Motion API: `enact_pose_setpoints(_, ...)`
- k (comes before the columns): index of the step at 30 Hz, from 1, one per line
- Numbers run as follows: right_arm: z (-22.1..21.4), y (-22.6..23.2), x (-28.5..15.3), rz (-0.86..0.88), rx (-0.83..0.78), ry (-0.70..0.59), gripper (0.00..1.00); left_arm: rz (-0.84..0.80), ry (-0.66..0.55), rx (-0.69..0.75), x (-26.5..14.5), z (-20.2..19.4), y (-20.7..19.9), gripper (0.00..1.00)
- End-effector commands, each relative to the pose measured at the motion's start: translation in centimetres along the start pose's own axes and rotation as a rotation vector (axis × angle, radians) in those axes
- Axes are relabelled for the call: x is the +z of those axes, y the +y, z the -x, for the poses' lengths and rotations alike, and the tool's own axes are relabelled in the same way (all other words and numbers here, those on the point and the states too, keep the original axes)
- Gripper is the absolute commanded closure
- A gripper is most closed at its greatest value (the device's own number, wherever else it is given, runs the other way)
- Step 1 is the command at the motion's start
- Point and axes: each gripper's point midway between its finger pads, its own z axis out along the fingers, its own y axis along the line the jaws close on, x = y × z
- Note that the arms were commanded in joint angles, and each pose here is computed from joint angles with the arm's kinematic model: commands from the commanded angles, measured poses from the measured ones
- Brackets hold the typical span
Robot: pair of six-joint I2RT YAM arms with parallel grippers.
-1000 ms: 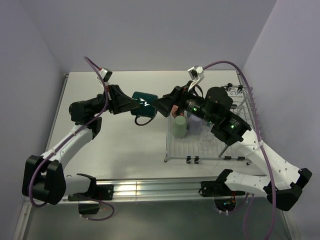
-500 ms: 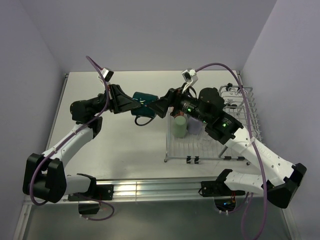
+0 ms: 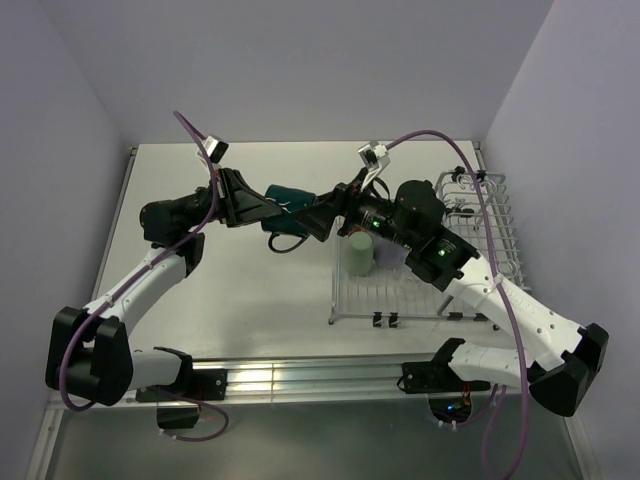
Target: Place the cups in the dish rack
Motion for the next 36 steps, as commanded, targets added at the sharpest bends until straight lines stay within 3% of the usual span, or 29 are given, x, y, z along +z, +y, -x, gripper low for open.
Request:
enact_pose_setpoints(1,-0.4,1.2,0.2,0.094,-0.011,0.003,0.00,-0.333,-0.005,0.505,-0.6,-1.9,-9.6,1.00)
enact_pose_setpoints(21,-3.0,0.6,-0.2,0.120,-0.031,0.066,0.00,-0.350,-0.009,0.522,-0.6,-1.9,-10.4,1.00)
enact_pose_setpoints(36,-3.7,1.1,-1.5,0.163,-0.089,0.070,0.02,-0.361,-0.036,0.391,-0.1,-0.2,-9.9,1.00)
